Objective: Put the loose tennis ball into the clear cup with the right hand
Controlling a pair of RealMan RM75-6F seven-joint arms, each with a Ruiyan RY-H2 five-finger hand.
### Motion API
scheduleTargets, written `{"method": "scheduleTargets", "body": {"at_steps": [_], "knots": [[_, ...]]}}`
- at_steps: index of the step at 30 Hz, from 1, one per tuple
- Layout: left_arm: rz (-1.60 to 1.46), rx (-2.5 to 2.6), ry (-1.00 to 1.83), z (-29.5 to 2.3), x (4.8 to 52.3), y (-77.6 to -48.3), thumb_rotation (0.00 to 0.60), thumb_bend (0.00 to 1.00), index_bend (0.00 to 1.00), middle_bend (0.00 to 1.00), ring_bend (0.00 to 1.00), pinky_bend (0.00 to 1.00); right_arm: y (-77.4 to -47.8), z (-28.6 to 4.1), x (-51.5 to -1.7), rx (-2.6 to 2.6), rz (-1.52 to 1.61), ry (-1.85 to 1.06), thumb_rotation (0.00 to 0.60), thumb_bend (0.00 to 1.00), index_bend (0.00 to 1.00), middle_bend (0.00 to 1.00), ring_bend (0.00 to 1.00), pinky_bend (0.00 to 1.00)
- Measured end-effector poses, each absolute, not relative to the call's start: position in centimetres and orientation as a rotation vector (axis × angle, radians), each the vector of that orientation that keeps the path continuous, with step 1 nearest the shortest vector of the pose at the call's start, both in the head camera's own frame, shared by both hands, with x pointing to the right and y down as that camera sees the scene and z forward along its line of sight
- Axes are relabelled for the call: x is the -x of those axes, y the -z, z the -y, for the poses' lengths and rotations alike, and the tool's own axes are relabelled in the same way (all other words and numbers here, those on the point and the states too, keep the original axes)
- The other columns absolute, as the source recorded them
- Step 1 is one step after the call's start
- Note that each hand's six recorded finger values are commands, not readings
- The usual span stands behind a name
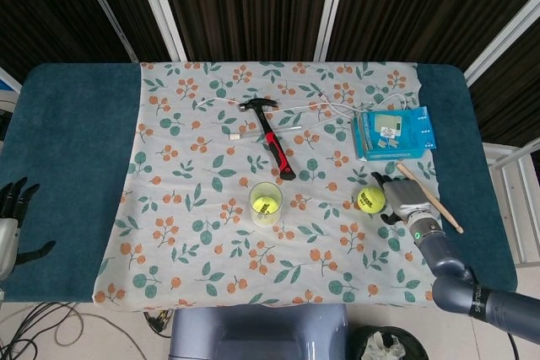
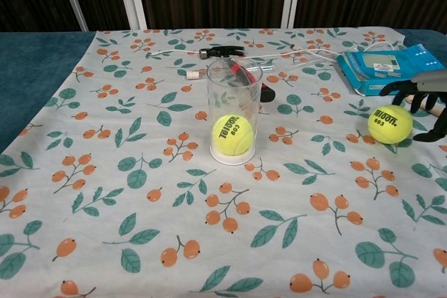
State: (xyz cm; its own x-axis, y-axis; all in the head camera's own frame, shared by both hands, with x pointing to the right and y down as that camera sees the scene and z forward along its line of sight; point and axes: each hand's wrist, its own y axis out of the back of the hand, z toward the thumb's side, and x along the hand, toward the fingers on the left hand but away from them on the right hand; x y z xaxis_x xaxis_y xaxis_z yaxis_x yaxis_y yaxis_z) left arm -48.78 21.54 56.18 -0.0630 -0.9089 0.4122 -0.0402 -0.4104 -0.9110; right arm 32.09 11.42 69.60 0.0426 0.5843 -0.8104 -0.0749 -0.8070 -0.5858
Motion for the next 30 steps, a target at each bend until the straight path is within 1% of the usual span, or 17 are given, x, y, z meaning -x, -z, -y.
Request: {"method": "scheduleTargets", "body": {"at_steps": [6,8,13,19,21,25,30], "knots": [[-1.060,1.500,1.571,-21.5,49.0,-56.3,0.600,0.09,0.11,0.00,0.00,0.04,-70.3,-11.5,-31.8,1.856,0.532,-1.792,0.600,0.39,0.17,0.25,0.31,0.47],[-1.062,1.500,1.575,-21.5,49.0,-56.3,0.600,0.09,0.11,0.00,0.00,0.04,-70.4,-11.5,-31.7,1.858,0.536,-1.782,0.600,0.39,0.20,0.26,0.33,0.50],[-1.066,1.503,1.576,-21.5,49.0,-56.3,0.600,0.09,0.11,0.00,0.00,0.04,-70.6,-11.5,-31.5,1.850,0.535,-1.771,0.600,0.39,0.39,0.34,0.41,0.57],[-1.074,1.505,1.576,-21.5,49.1,-56.2,0.600,0.09,0.11,0.00,0.00,0.04,-71.0,-11.7,-31.4,1.847,0.538,-1.767,0.600,0.39,0.50,0.38,0.46,0.64],[-1.078,1.506,1.576,-21.5,49.1,-56.2,0.600,0.09,0.11,0.00,0.00,0.04,-71.1,-11.8,-31.3,1.849,0.541,-1.766,0.600,0.39,0.52,0.39,0.47,0.66],[-1.085,1.510,1.575,-21.5,49.2,-56.1,0.600,0.09,0.11,0.00,0.00,0.04,-70.8,-11.3,-31.0,1.852,0.581,-1.742,0.600,0.39,0.53,0.40,0.48,0.70],[-1.096,1.512,1.576,-21.4,49.3,-56.0,0.600,0.09,0.11,0.00,0.00,0.04,-69.4,-10.3,-30.4,1.854,0.608,-1.705,0.600,0.39,0.53,0.40,0.48,0.75]]}}
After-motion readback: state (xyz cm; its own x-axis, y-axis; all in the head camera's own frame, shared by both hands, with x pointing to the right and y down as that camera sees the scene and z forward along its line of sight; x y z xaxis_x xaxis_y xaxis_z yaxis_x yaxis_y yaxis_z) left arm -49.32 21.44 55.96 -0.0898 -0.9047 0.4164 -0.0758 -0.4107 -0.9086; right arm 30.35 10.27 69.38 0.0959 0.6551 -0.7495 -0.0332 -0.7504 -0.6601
